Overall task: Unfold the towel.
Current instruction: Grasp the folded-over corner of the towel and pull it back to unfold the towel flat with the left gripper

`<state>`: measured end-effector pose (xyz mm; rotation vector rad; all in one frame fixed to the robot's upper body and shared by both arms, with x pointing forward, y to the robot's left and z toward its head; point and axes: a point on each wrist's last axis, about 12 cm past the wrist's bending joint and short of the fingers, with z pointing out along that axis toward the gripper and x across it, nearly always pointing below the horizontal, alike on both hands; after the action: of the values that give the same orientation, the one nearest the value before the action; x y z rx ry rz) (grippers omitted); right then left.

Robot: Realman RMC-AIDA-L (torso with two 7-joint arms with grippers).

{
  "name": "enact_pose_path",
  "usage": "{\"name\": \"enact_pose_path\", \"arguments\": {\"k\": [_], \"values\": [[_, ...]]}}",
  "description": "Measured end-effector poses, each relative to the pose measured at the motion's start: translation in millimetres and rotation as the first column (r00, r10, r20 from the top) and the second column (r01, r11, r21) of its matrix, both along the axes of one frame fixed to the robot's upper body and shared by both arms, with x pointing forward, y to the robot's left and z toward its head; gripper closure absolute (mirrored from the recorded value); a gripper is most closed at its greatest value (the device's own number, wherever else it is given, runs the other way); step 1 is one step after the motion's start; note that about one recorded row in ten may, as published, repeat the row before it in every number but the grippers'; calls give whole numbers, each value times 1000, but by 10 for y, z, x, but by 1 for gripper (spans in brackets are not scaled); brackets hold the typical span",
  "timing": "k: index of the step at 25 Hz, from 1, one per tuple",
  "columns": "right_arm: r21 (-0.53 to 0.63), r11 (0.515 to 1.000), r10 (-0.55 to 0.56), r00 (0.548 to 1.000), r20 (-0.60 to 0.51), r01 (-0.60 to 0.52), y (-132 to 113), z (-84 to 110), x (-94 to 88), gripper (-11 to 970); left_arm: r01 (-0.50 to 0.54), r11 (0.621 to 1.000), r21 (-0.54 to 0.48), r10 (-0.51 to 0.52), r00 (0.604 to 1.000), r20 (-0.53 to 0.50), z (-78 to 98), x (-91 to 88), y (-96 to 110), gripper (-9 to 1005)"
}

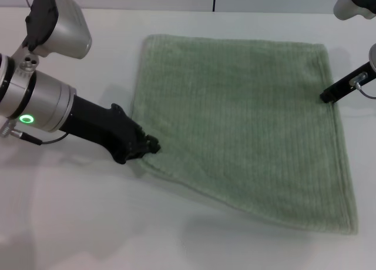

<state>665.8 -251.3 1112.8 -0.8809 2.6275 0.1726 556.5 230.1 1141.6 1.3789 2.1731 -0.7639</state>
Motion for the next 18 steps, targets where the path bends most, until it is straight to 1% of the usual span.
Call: {"name": "enact_pose_path", "arguments": {"k": [4,6,11,14,17,18], "values": [[-1,1000,2,1000,2,-2,8,9,7,961,-16,998,65,19,999,-33,-65,-19,59,928],[-1,1000,4,1000,4,-4,16,16,13,961,-20,997,77,23,999,-37,-75,-20,66,928],[-1,1000,5,1000,5,-5,21,22,17,961,-35,997,75,38,998,-41,-73,-9,68,929],[-1,1000,5,1000,5,-5,22,23,18,961,-23,998,61,27,997,-70,-74,10,36,931],[-1,1000,6,1000,5,-6,23,23,18,961,13,998,62,-5,992,-125,-128,29,-30,864],[-1,1000,6,1000,5,-6,23,23,18,961,13,998,62,-5,992,-125,-128,29,-30,841]]}}
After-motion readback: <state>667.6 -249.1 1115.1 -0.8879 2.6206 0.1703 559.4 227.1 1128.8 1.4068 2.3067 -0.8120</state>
